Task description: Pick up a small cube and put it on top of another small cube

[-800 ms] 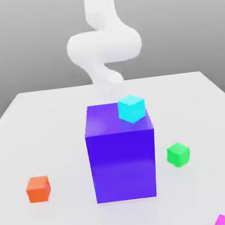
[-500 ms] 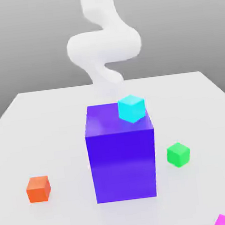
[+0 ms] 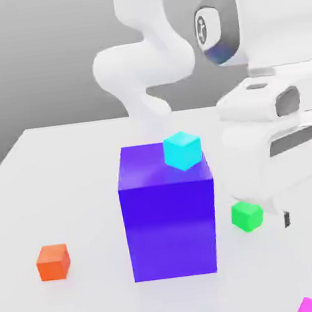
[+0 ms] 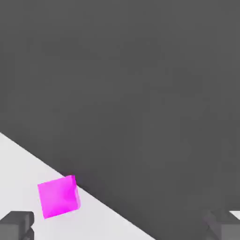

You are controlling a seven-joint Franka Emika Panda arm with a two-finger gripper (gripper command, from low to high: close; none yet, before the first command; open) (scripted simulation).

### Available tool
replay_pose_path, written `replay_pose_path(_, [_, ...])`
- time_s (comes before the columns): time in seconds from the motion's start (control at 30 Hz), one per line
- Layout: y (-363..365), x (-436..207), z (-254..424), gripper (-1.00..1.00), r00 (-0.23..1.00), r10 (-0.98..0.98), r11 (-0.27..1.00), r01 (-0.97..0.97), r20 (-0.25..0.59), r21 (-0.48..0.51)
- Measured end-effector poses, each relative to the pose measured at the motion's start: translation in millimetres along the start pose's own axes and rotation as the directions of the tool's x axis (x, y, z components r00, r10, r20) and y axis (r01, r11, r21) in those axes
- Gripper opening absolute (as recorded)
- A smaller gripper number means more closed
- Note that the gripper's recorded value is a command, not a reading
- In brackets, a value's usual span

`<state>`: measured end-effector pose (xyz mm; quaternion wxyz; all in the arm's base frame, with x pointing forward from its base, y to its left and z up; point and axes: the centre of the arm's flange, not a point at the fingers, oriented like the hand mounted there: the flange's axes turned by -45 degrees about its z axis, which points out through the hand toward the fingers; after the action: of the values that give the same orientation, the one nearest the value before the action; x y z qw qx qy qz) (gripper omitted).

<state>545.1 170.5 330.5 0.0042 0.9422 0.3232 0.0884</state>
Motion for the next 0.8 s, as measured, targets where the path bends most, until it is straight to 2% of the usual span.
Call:
replay_pose_path(0.23, [-48.4, -6.7, 124.1, 0.00, 0.976, -0.172, 0.983, 0.162, 0.134, 0.083])
replay_pose_path(0.37, [-57.5, -16.6, 186.5, 0.00, 0.970, -0.191, 0.979, 0.179, 0.148, 0.094])
replay_pose_path(0.4, [-58.4, -18.6, 195.3, -1.00, 0.970, -0.192, 0.979, 0.180, 0.148, 0.095])
replay_pose_path(0.6, [-58.9, -19.6, 199.7, -1.00, 0.970, -0.193, 0.979, 0.180, 0.149, 0.095])
replay_pose_path(0.8, [-63.6, -13.1, 132.8, -1.00, 0.970, -0.197, 0.977, 0.182, 0.141, 0.110])
